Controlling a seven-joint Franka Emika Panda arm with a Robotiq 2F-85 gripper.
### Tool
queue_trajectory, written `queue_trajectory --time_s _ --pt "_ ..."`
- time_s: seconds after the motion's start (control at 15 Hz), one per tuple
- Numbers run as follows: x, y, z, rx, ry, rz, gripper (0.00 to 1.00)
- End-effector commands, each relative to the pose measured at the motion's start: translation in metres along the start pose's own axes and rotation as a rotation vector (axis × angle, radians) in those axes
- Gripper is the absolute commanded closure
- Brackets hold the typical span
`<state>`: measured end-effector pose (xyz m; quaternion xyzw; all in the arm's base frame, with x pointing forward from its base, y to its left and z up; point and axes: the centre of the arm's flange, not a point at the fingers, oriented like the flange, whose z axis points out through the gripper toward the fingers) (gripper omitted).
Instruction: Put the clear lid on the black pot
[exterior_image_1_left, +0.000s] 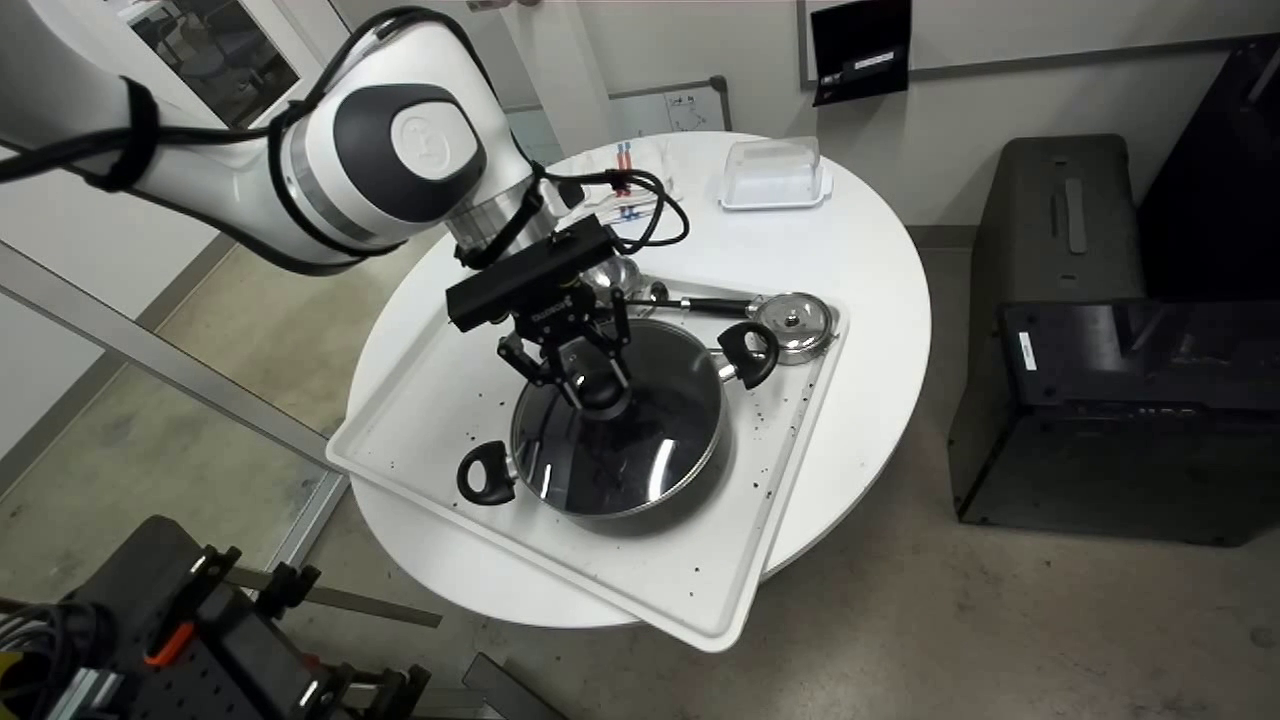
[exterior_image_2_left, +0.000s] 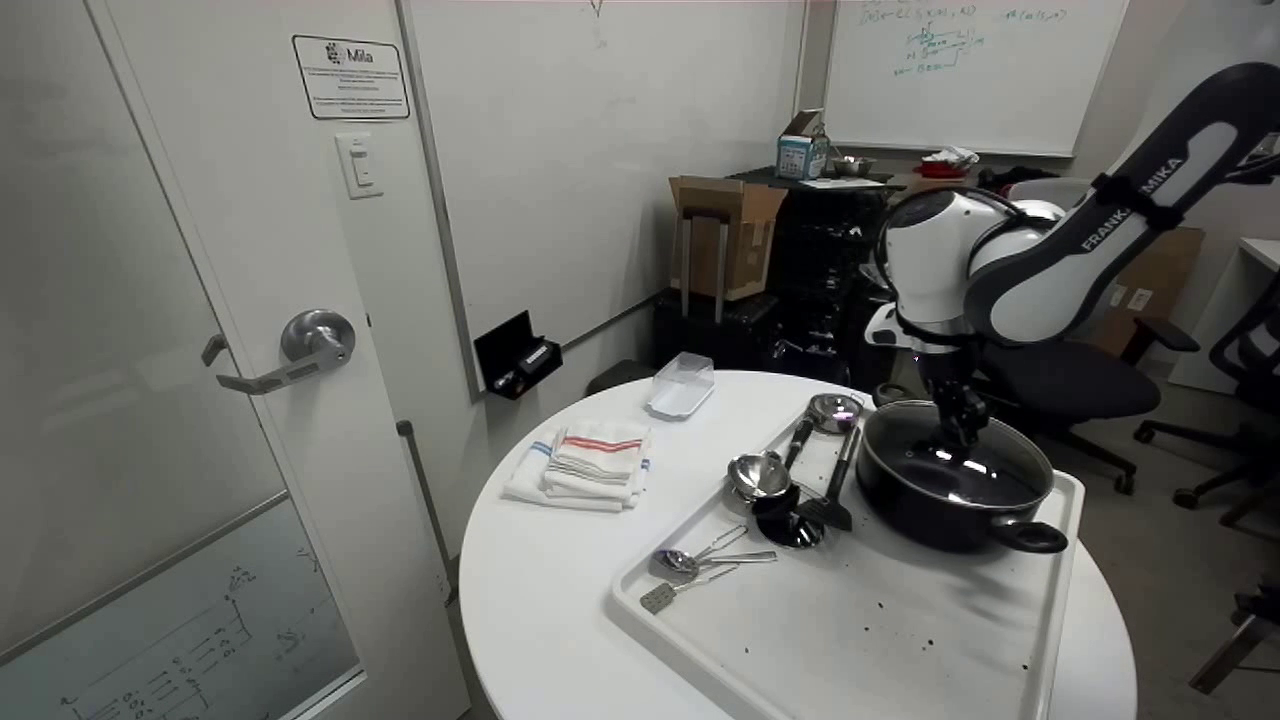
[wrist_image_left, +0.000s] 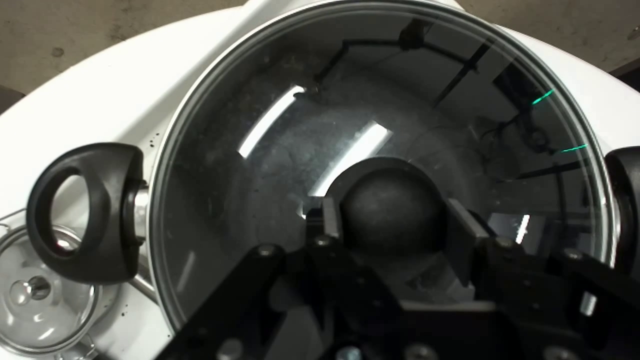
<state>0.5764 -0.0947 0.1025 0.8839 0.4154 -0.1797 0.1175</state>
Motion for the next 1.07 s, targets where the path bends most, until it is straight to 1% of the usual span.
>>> queue_trajectory --time_s 0.0,0.07,0.13,0.2,0.33,0.4,0.53,1.0 --pt "0.003 -0.002 -0.006 0.002 -0.001 -0.018 0.74" --pt "0.003 -0.002 -0.006 0.002 -0.001 -0.017 0.74" --pt "0.002 -0.002 -0.007 0.004 0.000 -0.016 0.24" --pt "0.002 -0.002 -0.007 0.005 0.001 -0.015 0.23" --pt "0.002 -0.001 -0.009 0.004 0.005 -0.015 0.10" --pt "0.002 -0.002 -0.010 0.005 0.007 -0.015 0.02" --pt "0.002 -0.002 -0.012 0.004 0.010 -0.017 0.00" --pt "-0.002 -0.003 -0.033 -0.004 0.019 -0.006 0.00"
